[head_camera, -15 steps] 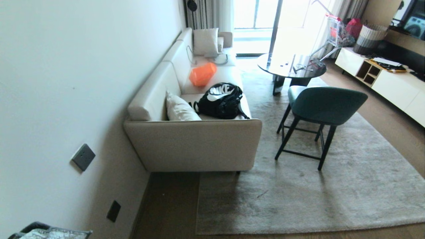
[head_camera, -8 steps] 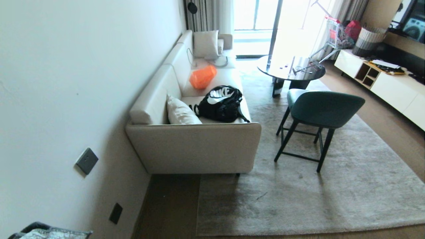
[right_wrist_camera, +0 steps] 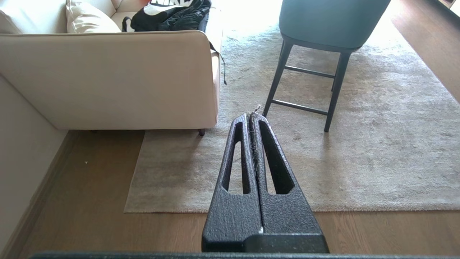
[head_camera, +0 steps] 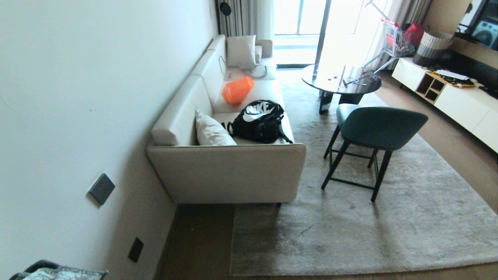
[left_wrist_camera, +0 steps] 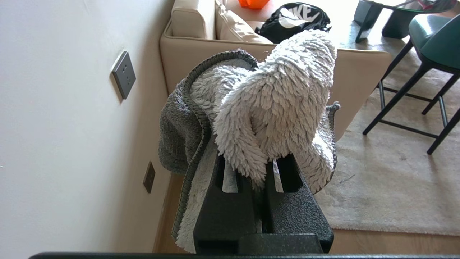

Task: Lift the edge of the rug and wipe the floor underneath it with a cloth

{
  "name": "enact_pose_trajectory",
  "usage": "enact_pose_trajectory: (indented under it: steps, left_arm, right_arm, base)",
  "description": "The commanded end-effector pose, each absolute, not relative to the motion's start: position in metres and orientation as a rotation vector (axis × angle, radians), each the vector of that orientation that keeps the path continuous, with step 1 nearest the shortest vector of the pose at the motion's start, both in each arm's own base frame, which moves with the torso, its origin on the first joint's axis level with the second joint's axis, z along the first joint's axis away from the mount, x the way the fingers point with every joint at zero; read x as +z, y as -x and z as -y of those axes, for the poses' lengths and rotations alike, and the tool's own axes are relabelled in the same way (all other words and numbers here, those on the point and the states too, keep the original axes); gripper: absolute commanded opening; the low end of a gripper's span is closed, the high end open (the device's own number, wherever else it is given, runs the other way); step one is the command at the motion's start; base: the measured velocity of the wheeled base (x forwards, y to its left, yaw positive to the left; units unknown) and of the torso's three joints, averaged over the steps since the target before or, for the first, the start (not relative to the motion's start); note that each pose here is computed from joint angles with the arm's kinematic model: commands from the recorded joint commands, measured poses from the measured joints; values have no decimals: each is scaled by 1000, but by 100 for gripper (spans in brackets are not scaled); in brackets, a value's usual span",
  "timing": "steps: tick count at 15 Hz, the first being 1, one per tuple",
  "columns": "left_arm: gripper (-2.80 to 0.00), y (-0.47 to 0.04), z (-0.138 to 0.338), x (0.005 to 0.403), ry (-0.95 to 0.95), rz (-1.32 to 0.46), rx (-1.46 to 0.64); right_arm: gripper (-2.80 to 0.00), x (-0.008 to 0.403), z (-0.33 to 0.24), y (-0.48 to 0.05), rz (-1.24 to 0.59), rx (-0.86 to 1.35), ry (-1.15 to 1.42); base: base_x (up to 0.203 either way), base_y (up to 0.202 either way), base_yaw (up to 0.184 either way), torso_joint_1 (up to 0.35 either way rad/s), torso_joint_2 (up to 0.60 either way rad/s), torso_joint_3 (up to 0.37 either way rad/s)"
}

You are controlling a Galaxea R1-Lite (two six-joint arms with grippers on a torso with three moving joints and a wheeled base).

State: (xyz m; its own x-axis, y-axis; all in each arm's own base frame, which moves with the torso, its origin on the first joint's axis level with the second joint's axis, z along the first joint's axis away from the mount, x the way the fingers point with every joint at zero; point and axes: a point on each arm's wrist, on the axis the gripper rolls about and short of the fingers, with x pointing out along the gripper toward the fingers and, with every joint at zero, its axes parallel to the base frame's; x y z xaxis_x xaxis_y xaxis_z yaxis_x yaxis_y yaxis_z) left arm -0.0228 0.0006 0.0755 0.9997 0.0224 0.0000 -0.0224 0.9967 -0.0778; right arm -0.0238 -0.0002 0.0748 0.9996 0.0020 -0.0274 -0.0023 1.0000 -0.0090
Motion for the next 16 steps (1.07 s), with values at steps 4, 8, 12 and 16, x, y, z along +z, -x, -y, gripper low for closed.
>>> enact_pose_trajectory:
  steps: [4,8,12,16]
  left_arm:
    - [-280,23,-1,75,78,1,23]
    - [-280,23,-1,75,78,1,23]
    - [-280,23,-1,75,79,1,23]
    - [-280,23,-1,75,78,1,23]
  right_arm:
    - [-280,75,0,24,-29,2,9]
    - [-280,75,0,24,-29,2,9]
    - [-280,75,0,24,-29,2,9]
    - [-280,75,0,24,-29,2,3]
  base:
    - [0,0,0,0,0,0]
    - [0,0,0,0,0,0]
    - [0,0,0,0,0,0]
    - [0,0,0,0,0,0]
